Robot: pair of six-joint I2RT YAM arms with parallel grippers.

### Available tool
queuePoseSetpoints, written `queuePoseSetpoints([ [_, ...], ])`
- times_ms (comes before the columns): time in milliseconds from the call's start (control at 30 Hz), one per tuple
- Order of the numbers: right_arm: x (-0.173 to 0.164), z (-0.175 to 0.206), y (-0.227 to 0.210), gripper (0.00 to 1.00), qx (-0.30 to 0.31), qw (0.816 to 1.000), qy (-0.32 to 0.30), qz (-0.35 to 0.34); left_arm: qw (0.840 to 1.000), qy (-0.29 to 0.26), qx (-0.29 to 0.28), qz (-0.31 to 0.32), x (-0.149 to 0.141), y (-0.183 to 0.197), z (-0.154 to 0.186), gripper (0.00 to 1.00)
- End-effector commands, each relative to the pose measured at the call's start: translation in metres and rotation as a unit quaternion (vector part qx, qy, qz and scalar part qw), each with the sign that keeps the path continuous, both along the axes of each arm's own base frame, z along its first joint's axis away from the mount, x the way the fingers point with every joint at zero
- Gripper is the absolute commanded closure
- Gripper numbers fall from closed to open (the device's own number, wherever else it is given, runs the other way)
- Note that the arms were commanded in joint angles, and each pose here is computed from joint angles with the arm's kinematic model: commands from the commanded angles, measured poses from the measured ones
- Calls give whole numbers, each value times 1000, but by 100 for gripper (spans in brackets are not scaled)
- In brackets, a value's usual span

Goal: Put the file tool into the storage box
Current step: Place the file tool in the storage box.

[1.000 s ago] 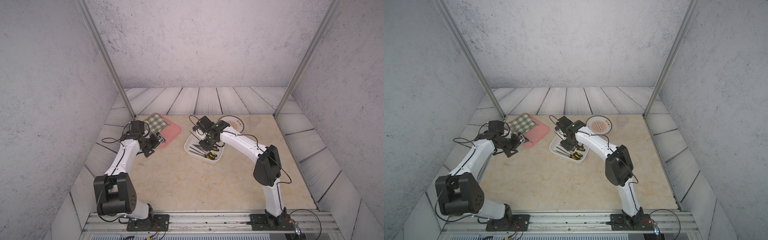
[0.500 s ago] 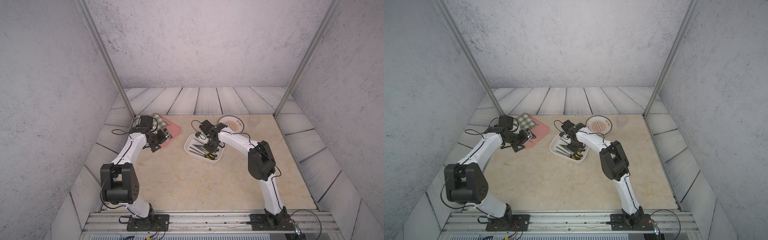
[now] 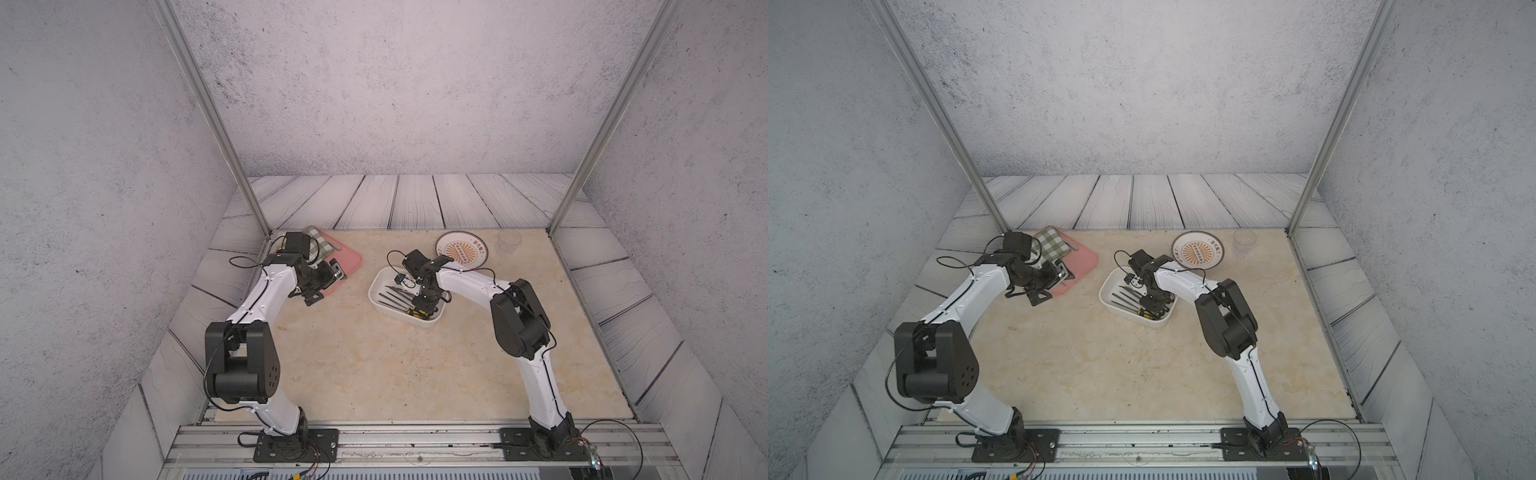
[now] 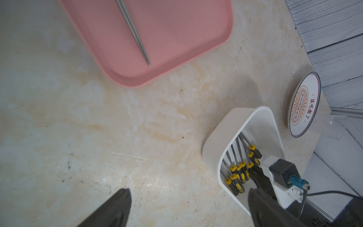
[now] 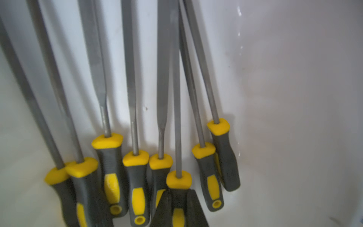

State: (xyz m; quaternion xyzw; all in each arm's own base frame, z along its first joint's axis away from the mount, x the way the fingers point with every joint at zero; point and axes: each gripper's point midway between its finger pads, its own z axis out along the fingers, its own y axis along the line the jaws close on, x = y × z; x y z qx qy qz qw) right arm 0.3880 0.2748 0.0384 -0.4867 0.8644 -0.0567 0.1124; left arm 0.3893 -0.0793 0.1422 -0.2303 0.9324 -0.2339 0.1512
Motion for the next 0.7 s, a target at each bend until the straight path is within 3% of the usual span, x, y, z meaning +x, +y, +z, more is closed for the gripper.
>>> queuePoseSetpoints([
  [0,3,-20,-4,97,-18,1000,0,6,1000,-1,7,-2,6,-4,0,2],
  [567,-8,-9,11,88,24,999,27,19,1000,0,13,-9,9,-10,0,2],
  [667,-7,-5,10,80,22,999,23,18,1000,0,13,-11,10,-10,1,2],
])
